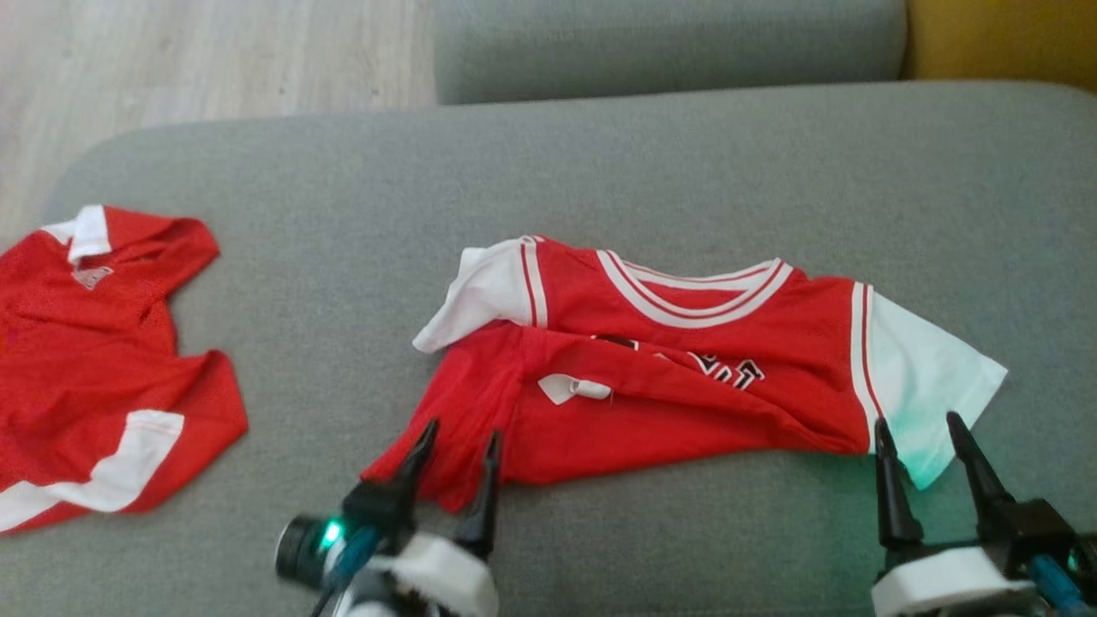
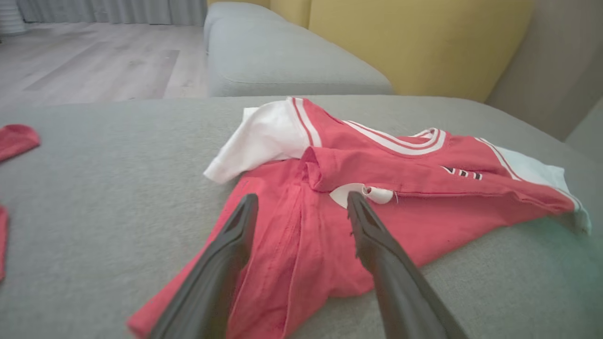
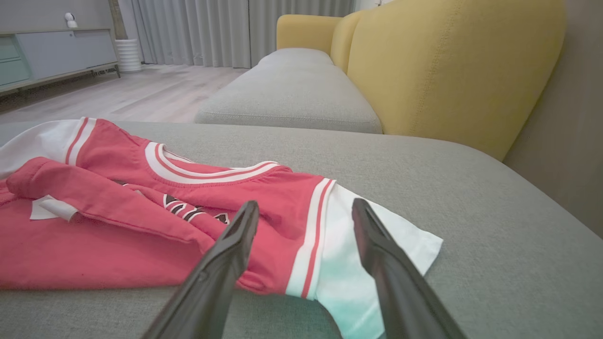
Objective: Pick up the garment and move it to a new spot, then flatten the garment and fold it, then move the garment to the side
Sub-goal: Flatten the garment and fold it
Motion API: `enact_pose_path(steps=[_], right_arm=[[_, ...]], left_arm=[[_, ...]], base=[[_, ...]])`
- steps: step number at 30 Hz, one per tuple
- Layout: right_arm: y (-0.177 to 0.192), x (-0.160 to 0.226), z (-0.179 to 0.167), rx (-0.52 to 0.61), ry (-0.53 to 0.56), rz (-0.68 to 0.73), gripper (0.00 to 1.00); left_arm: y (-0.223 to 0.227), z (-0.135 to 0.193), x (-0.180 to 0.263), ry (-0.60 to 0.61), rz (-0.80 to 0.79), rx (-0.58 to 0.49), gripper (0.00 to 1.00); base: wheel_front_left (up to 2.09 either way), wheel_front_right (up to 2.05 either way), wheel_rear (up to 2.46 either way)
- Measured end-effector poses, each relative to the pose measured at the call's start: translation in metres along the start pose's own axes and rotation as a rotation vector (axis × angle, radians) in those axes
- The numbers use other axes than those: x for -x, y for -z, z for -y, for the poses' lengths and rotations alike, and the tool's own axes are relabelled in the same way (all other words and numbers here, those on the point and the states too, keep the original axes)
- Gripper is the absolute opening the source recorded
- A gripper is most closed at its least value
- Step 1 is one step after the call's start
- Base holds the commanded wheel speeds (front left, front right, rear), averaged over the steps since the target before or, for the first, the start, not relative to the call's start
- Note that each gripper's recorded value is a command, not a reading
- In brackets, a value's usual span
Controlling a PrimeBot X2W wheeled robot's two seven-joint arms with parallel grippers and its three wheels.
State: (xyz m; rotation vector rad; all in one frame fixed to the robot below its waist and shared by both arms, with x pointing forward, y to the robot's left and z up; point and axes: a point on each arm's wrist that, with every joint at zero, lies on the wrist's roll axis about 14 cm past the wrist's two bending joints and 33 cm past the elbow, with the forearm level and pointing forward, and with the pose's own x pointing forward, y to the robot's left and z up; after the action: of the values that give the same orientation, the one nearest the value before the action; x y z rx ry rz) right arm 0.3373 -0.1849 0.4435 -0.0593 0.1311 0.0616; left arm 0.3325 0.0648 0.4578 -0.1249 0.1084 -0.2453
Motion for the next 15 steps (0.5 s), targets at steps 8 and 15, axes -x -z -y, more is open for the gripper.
enact_pose_path(steps=[8, 15], right_arm=[[0.0, -0.004, 0.009, -0.01, 0.031, 0.0, 1.0], [0.005, 0.004, 0.021, -0.027, 0.078, -0.017, 1.0]], left_arm=[[0.021, 0.028, -0.052, 0.168, -0.097, -0.097, 1.0], [0.037, 0.044, -0.071, 0.224, -0.172, -0.121, 0.98]], base=[[0.0, 0.0, 0.0], [0.0, 0.0, 0.0]])
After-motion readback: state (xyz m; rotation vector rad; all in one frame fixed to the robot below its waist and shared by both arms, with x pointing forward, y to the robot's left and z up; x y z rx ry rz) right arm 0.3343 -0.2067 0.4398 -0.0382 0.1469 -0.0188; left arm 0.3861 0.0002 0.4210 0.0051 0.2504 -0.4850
